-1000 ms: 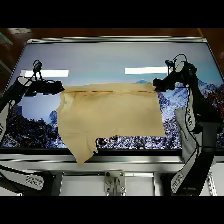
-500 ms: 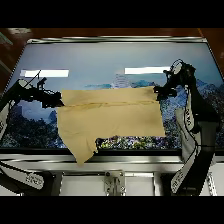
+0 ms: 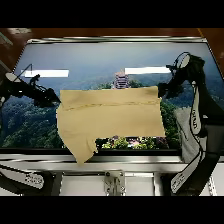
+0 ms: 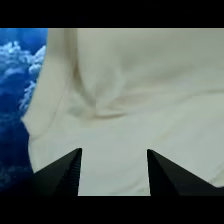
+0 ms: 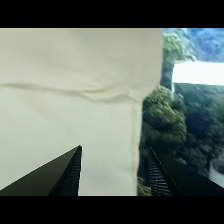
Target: Fold the shirts.
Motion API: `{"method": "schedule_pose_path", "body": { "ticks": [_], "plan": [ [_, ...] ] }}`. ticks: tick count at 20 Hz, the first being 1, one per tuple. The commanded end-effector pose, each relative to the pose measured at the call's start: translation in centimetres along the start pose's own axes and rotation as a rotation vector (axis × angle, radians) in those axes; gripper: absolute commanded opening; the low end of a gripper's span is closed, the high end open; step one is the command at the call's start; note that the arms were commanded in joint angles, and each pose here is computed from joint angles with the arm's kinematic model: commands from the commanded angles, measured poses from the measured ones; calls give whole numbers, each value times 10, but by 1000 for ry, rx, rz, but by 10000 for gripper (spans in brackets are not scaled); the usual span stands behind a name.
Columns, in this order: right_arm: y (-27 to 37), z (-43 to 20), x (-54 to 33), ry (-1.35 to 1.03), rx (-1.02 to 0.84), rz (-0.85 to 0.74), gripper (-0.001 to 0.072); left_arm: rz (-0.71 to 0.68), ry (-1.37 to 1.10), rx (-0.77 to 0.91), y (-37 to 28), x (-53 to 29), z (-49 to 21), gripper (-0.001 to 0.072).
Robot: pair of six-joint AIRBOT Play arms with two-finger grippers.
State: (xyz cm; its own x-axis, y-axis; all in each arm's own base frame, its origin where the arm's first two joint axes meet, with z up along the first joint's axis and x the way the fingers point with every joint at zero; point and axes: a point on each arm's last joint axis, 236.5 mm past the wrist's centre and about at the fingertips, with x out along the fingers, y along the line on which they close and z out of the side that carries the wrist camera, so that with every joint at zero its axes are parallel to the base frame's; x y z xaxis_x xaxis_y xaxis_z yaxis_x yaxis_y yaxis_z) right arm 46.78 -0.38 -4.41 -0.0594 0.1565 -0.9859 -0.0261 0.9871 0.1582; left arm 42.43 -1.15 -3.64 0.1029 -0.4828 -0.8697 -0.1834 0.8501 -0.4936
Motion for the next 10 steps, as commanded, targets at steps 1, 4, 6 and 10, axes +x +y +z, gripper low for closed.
{"method": "schedule_pose_path", "body": {
  "ticks": [1, 4, 6, 10],
  "plan": [
    [-24, -31, -51, 5, 32, -16, 532, -30, 93, 81, 1, -47, -46, 491],
    [-35, -79, -58, 93, 145, 170, 532, -53, 118, 4, 29, -35, -117, 491],
    [-44, -104, -51, 88, 224, 221, 532, -82, 93, -111, 51, -1, -170, 492],
    [-53, -129, -33, -4, 314, 208, 532, -199, 67, -253, 53, 44, -228, 491]
  ]
}}
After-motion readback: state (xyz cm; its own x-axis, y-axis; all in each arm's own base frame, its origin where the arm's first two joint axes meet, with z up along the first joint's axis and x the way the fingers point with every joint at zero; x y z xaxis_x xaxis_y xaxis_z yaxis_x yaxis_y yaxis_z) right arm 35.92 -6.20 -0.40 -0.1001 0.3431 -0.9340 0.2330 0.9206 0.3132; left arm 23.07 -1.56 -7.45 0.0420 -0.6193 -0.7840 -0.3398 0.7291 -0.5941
